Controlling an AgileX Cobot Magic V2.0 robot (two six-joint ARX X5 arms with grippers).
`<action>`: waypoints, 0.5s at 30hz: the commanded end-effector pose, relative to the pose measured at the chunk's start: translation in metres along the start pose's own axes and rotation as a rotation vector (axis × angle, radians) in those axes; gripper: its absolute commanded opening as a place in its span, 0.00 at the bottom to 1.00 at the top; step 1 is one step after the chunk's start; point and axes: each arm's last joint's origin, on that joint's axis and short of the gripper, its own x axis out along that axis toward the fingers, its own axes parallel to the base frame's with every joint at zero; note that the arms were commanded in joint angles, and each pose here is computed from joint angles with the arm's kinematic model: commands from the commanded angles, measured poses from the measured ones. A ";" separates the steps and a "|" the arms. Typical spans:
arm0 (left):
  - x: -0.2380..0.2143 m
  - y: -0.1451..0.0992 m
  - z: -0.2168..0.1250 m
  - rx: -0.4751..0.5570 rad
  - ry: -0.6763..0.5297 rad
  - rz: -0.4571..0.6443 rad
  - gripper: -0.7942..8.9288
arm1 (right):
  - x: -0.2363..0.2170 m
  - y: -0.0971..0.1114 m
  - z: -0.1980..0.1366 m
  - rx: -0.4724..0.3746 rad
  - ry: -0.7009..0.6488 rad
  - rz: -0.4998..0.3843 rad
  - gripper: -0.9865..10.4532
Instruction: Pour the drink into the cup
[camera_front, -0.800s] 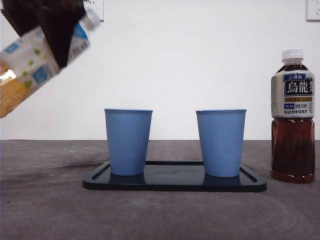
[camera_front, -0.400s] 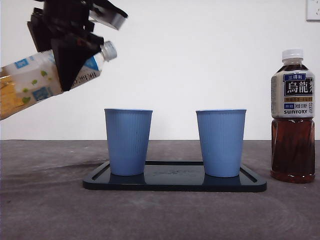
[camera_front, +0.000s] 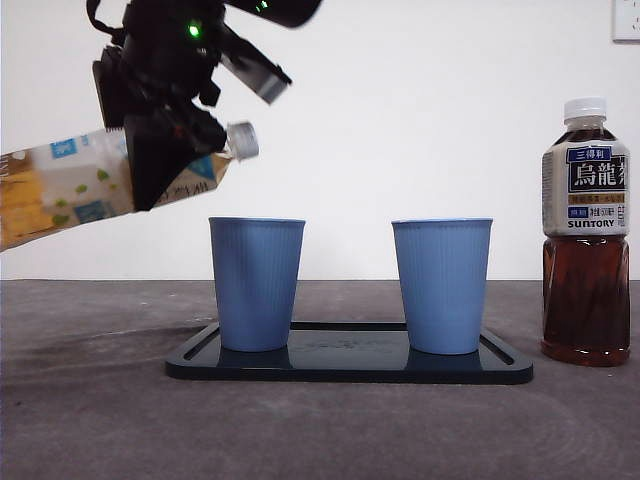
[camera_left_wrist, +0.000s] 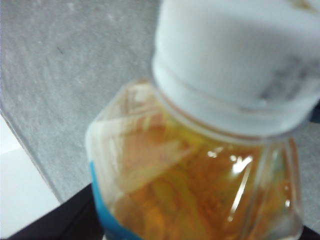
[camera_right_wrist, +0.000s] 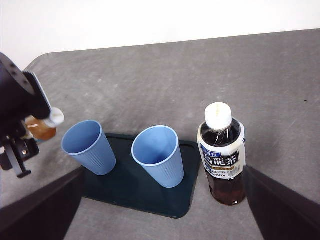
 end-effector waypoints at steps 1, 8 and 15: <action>0.001 -0.006 0.006 0.013 0.043 0.049 0.30 | -0.001 0.002 0.004 -0.010 -0.014 0.008 0.52; 0.015 -0.017 0.009 0.043 0.126 0.052 0.30 | -0.001 0.002 0.004 -0.013 -0.013 0.007 0.52; 0.013 -0.014 0.010 0.031 0.120 0.083 0.30 | -0.001 0.002 0.004 -0.014 -0.009 0.006 0.52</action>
